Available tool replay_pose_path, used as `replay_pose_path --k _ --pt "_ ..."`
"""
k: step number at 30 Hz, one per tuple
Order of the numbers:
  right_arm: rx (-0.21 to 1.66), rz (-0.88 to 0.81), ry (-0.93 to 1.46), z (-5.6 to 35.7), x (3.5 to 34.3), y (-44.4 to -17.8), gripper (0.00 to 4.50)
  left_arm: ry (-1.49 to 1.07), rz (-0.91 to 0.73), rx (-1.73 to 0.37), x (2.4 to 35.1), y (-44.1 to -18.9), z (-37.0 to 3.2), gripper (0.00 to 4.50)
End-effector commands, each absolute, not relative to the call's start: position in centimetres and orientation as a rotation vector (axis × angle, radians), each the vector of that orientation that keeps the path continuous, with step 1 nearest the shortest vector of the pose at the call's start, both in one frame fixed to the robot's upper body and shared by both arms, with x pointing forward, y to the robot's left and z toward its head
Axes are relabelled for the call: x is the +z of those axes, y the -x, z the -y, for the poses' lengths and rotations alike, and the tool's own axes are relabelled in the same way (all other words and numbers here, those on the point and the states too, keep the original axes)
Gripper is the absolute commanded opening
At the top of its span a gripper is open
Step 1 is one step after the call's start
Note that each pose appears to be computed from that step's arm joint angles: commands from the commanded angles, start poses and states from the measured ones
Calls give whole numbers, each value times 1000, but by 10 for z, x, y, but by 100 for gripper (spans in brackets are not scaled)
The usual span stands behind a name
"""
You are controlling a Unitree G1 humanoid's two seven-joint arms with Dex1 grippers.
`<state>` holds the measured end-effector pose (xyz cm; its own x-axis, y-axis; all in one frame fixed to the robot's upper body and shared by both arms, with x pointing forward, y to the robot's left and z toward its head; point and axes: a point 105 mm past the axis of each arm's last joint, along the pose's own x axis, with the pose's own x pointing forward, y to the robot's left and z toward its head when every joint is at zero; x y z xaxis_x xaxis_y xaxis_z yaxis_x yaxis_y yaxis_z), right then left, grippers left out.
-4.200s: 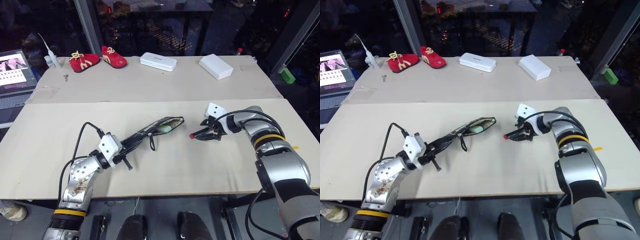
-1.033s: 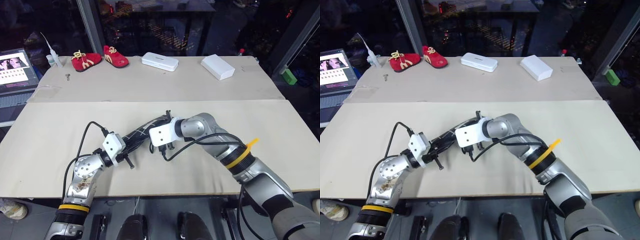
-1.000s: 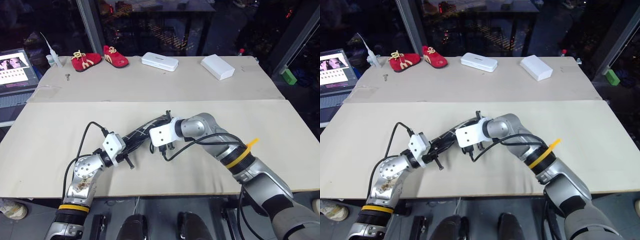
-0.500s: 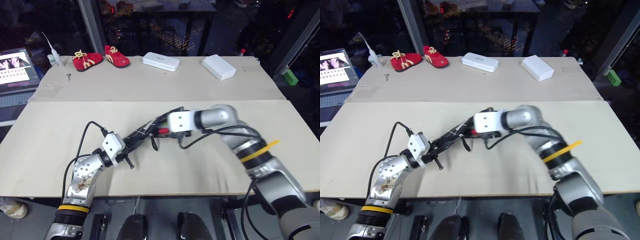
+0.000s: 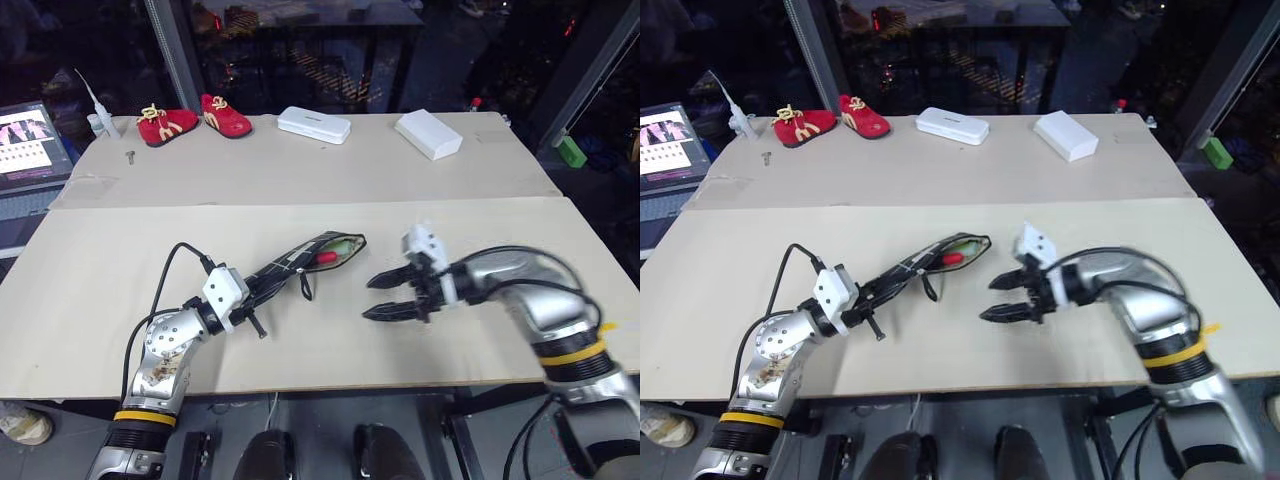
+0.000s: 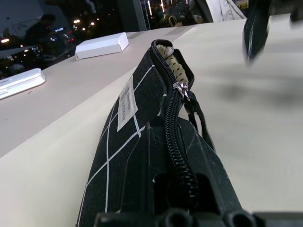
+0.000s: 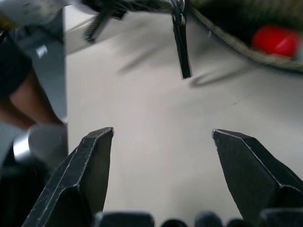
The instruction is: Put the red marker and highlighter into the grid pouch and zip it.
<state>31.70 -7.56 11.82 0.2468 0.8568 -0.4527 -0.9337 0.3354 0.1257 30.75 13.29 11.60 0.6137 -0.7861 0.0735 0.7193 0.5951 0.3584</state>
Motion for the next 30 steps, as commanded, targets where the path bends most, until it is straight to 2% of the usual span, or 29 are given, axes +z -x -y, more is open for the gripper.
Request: replay_pose_path --k 1,13,16,20,22,24,25,30 --pt "1120 -470 199 59 119 -332 371 -315 292 -892 128 -306 -128 0" --pt "1190 -408 136 4 140 -330 371 -305 293 -901 128 -311 -125 0" --pt "1173 -394 144 6 141 -333 294 -303 294 -904 126 -311 -124 0" --pt "1144 -375 133 8 145 -338 154 -303 295 -904 126 -312 -124 0" --pt "1142 -372 124 7 147 -340 99 -303 297 -905 126 -312 -124 0" --pt "1155 -370 129 6 147 -338 19 -305 298 -906 126 -311 -124 0" --pt "1159 -369 132 6 147 -338 5 -306 298 -907 126 -311 -124 0" --pt "1168 -369 123 12 149 -336 5 -310 299 -905 126 -311 -125 0"
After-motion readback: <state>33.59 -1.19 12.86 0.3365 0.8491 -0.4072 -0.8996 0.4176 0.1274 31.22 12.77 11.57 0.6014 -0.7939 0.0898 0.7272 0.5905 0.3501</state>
